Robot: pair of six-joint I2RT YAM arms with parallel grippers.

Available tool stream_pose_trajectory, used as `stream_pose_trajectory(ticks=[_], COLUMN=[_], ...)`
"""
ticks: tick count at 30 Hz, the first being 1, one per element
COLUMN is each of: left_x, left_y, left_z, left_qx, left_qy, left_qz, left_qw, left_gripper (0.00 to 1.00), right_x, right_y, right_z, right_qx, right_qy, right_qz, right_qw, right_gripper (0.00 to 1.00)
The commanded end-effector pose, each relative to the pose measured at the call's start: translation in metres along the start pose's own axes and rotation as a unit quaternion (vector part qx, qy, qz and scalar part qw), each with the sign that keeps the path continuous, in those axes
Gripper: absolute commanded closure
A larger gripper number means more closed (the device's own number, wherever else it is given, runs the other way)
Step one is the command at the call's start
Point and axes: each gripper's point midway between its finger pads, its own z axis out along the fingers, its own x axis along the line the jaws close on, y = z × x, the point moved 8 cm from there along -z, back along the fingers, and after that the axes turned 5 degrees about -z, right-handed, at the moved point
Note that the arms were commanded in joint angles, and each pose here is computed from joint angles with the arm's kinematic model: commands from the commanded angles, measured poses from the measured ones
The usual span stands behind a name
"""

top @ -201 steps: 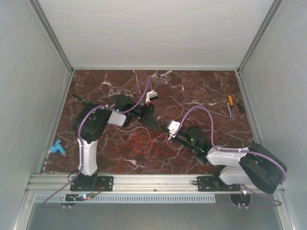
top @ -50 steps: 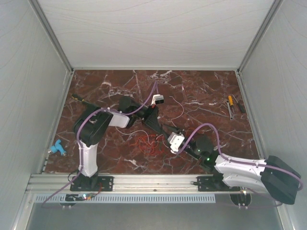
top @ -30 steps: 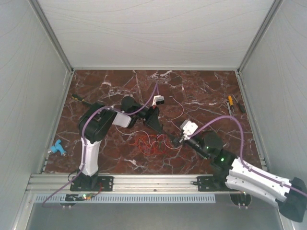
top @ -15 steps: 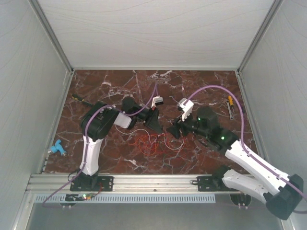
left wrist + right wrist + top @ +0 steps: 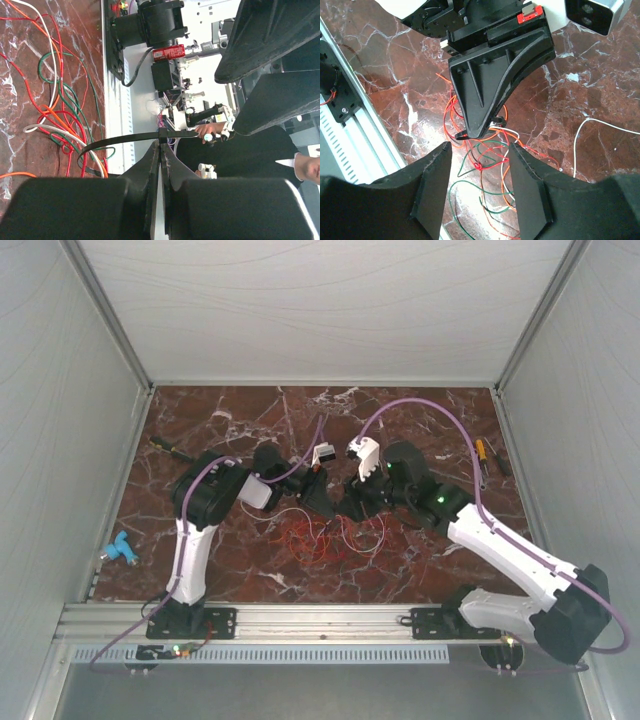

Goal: Zip-tie the wires
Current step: Tie the cable at the center of the board.

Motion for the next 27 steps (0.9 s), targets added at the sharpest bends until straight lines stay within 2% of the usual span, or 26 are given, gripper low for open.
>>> stream_pose_trajectory(ticks=[1,11,27], left_x=[-0.005,-0.005,-0.005], left_y=[0.003,0.006,0.007], left_z=[-0.003,-0.006,-0.007], left_qx=[-0.001,-0.008,-0.006], left_qy=[-0.002,-0.001,0.000], left_qz=[0.140,0.127,0.120], left_qw=[0.990,0.992,0.993], left_gripper=[1.00,1.00,1.00], right_x=[-0.001,-0.011,-0.005], right_y=[0.010,0.015,0.012], right_z=[0.001,0.024,0.042], right_qx=[0.003,0.049,0.066], right_qy=[0.003,-0.038,-0.038], right_qz=[-0.006,-0.013,-0.021], right_qw=[1.000,0.998,0.997], right_gripper=[0.54,0.61,0.66])
